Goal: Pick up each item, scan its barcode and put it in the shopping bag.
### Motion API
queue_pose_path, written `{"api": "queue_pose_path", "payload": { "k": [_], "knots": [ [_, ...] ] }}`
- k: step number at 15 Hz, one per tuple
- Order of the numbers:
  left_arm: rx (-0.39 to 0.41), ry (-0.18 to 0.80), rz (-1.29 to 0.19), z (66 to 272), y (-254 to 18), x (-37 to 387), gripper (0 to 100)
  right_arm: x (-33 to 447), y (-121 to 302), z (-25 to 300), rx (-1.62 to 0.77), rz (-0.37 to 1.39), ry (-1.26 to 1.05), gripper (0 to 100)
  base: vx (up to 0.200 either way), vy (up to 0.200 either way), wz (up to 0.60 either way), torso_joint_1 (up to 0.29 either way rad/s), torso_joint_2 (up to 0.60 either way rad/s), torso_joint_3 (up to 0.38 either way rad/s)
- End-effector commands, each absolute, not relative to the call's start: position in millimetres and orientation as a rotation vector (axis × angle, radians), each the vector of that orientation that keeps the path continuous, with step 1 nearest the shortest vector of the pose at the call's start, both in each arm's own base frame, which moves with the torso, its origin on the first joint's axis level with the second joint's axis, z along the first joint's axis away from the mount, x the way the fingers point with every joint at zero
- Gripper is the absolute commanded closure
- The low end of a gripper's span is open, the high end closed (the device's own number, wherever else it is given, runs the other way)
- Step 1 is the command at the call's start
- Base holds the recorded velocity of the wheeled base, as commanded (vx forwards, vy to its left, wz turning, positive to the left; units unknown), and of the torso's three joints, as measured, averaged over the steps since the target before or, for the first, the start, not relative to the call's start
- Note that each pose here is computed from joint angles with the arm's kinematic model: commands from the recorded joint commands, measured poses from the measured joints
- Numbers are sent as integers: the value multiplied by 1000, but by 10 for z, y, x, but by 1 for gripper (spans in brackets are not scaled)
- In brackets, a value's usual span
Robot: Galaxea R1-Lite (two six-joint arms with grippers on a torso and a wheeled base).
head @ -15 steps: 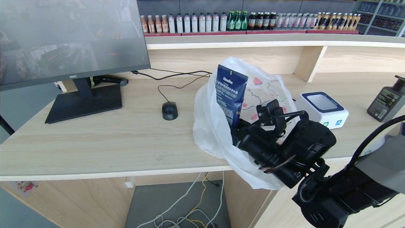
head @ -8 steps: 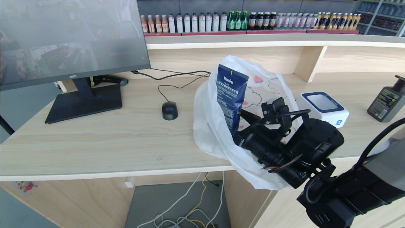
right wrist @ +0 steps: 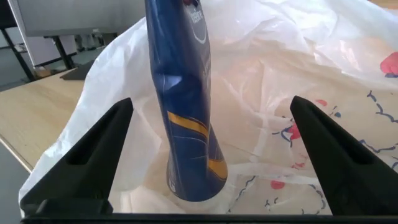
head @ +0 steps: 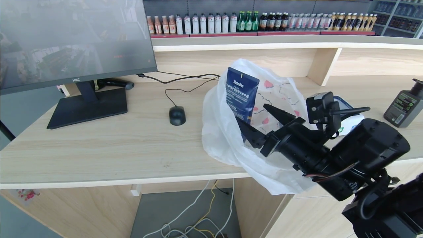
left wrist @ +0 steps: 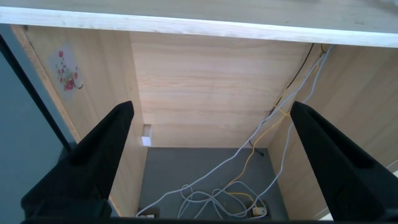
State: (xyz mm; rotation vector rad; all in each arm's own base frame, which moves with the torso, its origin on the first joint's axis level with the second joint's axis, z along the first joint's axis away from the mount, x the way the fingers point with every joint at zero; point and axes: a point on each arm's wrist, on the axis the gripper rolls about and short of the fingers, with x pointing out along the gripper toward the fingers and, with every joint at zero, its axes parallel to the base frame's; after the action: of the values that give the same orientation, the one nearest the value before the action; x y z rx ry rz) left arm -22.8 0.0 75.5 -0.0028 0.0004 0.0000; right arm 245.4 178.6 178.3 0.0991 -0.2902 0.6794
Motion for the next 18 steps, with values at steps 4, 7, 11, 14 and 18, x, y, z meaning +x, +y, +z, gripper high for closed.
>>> {"api": "queue_pose_path", "payload": {
  "k": [4, 7, 11, 14, 18],
  "knots": [
    [-3, 0, 0, 755, 0, -228, 0, 2248, 1513, 1957, 105, 643, -336, 0, 0, 0, 0, 0, 0, 0],
    [-2, 0, -2, 755, 0, -228, 0, 2155, 1422, 1988, 108, 634, -348, 0, 0, 0, 0, 0, 0, 0],
    [-5, 0, -2, 755, 0, -228, 0, 2096, 1385, 1984, 107, 634, -345, 0, 0, 0, 0, 0, 0, 0],
    [-3, 0, -2, 755, 0, -228, 0, 2148, 1419, 1955, 105, 636, -336, 0, -67, 0, 0, -1, 1, -1],
    [-2, 0, -2, 755, 0, -228, 0, 2166, 1430, 1927, 102, 636, -326, 0, 0, 0, 0, 0, 0, 0]
  ]
}}
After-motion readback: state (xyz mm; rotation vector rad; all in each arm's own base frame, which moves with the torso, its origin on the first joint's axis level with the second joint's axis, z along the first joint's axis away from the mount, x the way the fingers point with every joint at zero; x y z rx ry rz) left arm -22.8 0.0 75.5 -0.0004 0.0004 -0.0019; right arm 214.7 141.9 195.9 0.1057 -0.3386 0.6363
